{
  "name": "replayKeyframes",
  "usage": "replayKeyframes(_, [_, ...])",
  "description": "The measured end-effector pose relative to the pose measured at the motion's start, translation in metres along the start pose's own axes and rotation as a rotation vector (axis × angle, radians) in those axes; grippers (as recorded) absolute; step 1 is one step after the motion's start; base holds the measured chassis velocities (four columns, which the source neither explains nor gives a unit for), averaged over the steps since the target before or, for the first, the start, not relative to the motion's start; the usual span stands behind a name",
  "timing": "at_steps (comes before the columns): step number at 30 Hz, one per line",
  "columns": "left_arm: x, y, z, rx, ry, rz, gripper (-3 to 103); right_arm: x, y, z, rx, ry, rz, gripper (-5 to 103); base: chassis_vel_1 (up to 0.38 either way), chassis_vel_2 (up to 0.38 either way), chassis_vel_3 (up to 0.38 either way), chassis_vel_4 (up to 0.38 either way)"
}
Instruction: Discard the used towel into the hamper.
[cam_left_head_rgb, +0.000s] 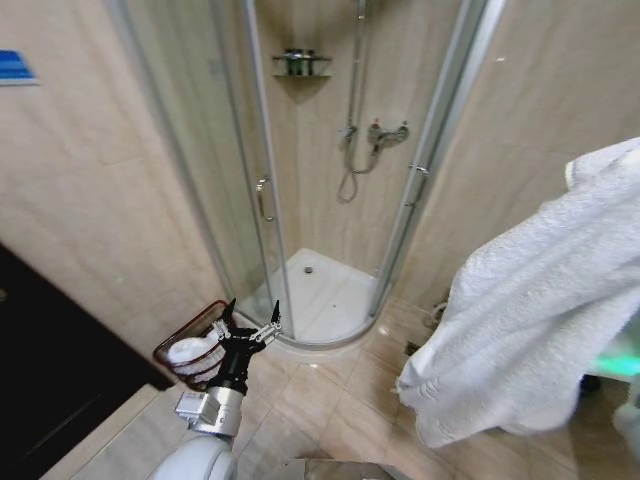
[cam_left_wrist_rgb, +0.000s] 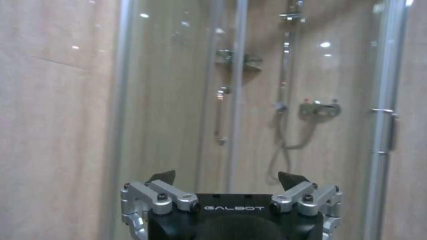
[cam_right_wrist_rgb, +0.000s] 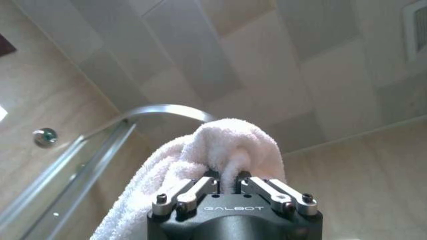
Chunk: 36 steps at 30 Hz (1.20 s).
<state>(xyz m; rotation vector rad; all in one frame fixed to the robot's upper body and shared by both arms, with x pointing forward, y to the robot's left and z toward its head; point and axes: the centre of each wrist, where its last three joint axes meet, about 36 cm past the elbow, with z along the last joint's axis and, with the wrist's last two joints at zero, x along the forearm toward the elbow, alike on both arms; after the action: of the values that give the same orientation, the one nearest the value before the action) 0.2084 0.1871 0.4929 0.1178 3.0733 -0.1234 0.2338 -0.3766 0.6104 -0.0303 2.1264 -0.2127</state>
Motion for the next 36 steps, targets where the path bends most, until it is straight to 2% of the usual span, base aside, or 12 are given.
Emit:
replayKeyframes(15, [0.0,0.0,0.0,0.0,0.0,0.0,100,0.0002,-0.0007,0.0008,0.006,0.003,-0.01,14,0.03,0.032,0.021,0.023])
replayKeyframes(36, [0.0,0.0001,0.0,-0.001,0.0,0.0,100,0.0012,0.0052,0.0039,-0.033,-0.004,-0.004,14,0.144,0.133,-0.135,-0.136])
